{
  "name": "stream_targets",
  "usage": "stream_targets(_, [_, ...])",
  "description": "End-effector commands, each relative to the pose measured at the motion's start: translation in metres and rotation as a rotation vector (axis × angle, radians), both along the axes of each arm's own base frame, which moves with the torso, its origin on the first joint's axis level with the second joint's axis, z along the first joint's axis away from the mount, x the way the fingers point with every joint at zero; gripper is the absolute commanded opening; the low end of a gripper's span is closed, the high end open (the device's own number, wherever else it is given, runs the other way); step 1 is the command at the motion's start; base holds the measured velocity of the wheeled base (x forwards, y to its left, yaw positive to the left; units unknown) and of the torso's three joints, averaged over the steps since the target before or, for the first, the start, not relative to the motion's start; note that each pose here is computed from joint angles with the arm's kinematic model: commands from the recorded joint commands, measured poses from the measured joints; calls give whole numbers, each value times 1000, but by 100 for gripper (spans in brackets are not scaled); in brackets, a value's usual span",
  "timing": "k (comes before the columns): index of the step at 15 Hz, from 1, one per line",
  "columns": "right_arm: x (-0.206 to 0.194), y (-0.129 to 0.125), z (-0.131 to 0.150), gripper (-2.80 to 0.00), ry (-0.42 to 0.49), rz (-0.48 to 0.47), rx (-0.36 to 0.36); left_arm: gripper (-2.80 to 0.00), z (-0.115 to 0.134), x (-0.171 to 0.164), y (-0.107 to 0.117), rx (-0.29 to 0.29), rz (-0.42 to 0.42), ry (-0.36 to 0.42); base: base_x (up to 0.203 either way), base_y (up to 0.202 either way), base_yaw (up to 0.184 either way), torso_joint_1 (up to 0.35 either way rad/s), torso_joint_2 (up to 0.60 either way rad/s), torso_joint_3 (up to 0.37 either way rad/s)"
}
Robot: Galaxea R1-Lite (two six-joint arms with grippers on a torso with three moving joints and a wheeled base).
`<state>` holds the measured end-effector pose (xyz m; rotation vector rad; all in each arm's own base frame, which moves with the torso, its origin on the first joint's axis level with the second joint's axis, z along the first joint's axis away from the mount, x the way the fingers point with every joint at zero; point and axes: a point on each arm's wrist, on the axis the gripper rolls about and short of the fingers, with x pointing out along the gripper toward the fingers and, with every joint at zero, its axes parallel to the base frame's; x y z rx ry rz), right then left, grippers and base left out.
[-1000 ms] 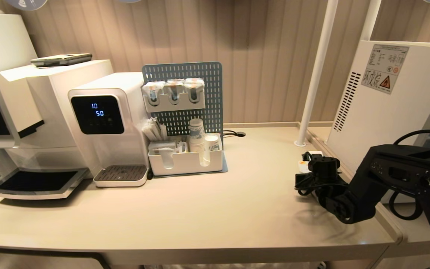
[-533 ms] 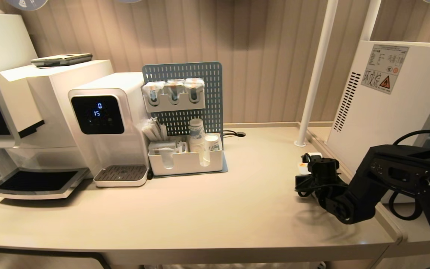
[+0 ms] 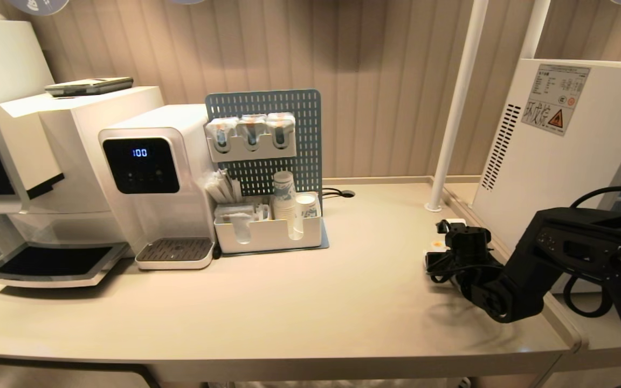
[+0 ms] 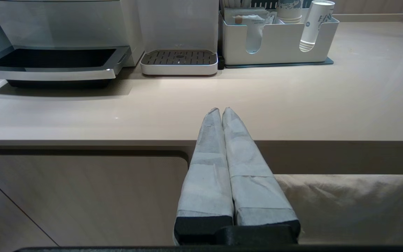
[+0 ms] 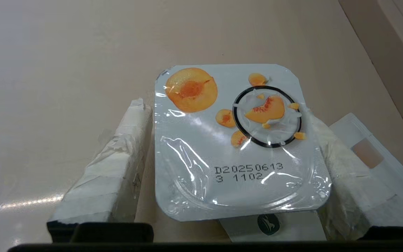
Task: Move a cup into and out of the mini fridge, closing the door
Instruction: Place the yoghurt on the table
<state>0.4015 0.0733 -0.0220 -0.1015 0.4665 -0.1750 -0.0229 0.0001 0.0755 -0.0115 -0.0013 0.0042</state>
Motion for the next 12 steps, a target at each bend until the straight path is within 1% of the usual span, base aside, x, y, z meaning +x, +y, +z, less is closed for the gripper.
stream_targets(1, [-3,0,12,0,-26,0,12,-280,0,0,0,-1,0,3,0,0,0,0,0,0])
stream_targets(3, [-11,-3,31,0,-54,3,23,-280,0,0,0,-1,0,3,0,0,0,0,0,0])
stream_targets(6, [-33,-8,83,0,-139,21,71,-280,0,0,0,-1,0,3,0,0,0,0,0,0])
stream_targets(10, [-103,-10,163,0,-286,76,127,-280,0,0,0,1,0,3,0,0,0,0,0,0])
stream_targets(11, [-124,-11,182,-280,-321,92,138,-280,0,0,0,-1,0,3,0,0,0,0,0,0])
stream_targets(12, [-151,-13,203,-280,-358,110,151,-280,0,0,0,1,0,3,0,0,0,0,0,0])
